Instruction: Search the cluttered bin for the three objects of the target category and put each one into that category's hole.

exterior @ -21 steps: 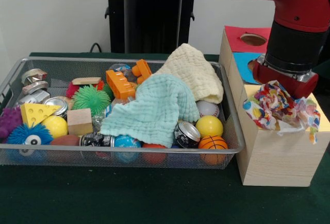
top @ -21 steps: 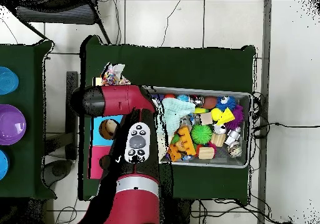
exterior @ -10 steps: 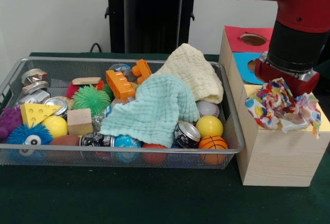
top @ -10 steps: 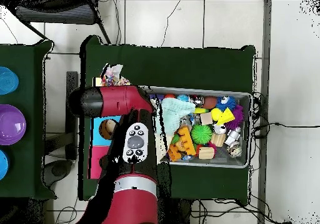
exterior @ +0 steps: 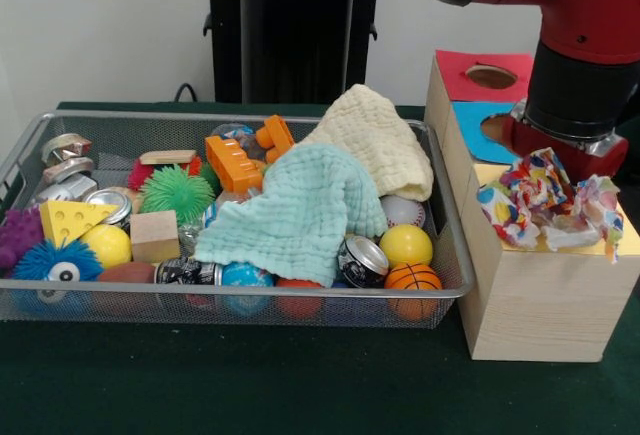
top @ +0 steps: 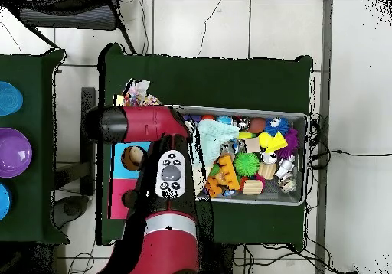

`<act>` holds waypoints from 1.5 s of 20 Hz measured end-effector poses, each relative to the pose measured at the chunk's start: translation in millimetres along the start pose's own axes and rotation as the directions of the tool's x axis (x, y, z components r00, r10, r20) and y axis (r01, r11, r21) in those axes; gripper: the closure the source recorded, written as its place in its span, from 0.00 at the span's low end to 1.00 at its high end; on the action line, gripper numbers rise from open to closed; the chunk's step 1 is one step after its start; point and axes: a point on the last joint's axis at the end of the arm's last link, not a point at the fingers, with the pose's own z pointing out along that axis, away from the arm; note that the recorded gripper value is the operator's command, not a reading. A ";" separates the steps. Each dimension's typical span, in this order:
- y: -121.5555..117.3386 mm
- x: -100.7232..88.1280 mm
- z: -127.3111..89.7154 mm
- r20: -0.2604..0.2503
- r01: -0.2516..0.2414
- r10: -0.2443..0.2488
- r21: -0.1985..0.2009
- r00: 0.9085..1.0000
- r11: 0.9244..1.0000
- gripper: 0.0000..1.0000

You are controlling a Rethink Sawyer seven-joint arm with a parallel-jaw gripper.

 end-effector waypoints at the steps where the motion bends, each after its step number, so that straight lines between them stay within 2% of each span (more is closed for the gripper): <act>1: -0.9 -1.3 -3.2 -0.010 -0.009 0.009 -0.006 1.000 1.000 1.00; 14: -15.4 -11.8 -58.9 -0.045 -0.053 0.051 -0.054 0.998 0.997 1.00; 22: -21.0 -9.2 -80.0 -0.047 -0.050 0.048 -0.049 0.998 0.998 1.00; 30: -27.2 -3.3 -108.5 -0.069 -0.043 0.041 -0.021 0.997 0.999 1.00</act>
